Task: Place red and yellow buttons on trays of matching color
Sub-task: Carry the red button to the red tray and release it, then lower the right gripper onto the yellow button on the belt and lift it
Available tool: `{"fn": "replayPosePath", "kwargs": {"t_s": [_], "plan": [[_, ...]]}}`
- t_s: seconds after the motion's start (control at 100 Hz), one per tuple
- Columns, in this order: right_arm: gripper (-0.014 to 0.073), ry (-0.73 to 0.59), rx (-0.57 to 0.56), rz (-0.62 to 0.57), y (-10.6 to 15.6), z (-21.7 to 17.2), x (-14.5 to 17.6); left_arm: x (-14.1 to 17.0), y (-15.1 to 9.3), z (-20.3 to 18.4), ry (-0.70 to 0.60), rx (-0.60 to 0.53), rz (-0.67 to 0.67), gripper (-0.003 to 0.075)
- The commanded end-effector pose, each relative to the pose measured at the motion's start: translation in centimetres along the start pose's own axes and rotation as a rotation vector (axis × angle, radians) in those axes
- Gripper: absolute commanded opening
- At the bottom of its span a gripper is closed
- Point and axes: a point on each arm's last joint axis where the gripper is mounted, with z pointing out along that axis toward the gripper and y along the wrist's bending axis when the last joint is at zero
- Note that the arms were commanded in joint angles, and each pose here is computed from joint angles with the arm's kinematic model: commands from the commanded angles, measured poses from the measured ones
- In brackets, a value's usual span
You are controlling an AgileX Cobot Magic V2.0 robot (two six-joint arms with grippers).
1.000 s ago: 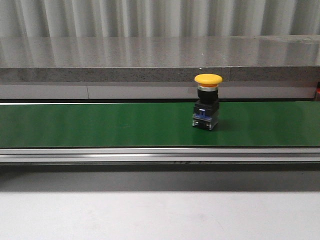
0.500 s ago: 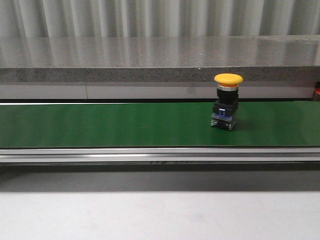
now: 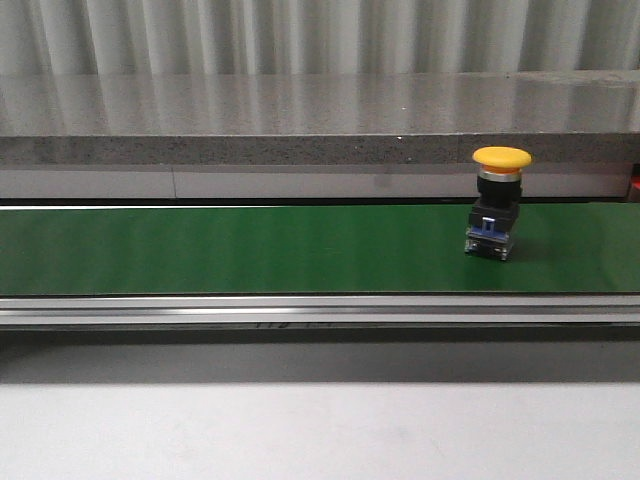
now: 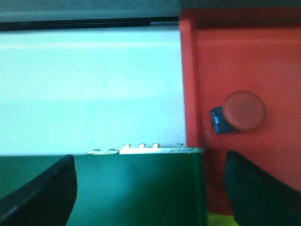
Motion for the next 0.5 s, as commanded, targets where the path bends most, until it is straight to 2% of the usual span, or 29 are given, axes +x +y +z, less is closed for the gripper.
{"fn": "replayPosePath", "kwargs": {"t_s": [0.0, 0.3, 0.49], "plan": [[0.0636, -0.081, -0.041, -0.019, 1.9, -3.7, -0.3, -1.3, -0.1, -0.4, -0.082, 0.01, -0.008, -0.002], [0.0634, -0.033, -0.186, -0.15, 7.4, -8.8, 2.7, -1.3, -0.1, -0.4, -0.082, 0.01, -0.008, -0.002], [0.0634, 0.035, -0.268, -0.197, 9.8, -9.5, 3.7, -1.3, -0.1, -0.4, -0.082, 0.01, -0.008, -0.002]]}}
